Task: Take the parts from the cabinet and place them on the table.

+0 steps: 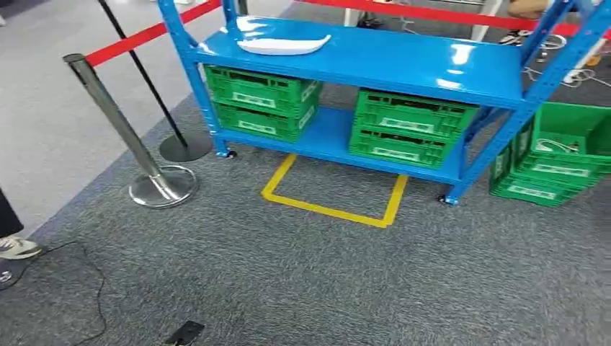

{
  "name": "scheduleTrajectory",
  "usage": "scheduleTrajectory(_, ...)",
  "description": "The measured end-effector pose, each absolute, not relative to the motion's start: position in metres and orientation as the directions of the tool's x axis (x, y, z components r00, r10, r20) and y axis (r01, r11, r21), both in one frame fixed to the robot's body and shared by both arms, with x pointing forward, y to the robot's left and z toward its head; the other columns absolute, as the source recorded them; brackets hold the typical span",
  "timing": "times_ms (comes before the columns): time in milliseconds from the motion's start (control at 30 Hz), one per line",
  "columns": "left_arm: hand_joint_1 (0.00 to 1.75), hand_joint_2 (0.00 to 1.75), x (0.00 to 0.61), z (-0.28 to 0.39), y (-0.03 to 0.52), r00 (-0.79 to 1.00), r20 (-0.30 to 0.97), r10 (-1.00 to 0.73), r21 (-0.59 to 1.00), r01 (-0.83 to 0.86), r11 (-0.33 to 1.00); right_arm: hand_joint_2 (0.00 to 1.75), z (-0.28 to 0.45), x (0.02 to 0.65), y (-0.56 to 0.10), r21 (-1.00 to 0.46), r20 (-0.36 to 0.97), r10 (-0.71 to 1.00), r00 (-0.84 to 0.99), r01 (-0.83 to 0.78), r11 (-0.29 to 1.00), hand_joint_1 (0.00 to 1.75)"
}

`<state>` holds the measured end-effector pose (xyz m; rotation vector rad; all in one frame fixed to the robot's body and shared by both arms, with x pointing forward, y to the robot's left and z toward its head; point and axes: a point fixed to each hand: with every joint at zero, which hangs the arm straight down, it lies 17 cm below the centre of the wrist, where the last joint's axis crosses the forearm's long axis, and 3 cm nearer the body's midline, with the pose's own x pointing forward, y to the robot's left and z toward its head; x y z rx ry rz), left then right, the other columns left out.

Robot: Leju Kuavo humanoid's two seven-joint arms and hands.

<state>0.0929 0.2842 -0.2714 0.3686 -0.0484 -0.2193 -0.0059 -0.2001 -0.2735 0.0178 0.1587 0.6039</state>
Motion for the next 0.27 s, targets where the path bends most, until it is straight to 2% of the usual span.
scheduleTrajectory(267, 0.0, 0.0, 0.0928, -0.2717, 0.281, 0.975, 0.009, -0.22, 0.352, 0.203, 0.914, 0.0, -0.2738, -0.0053, -0.2022, 0.062, -0.141, 0.57, 0.809, -0.568, 0.821, 0.0)
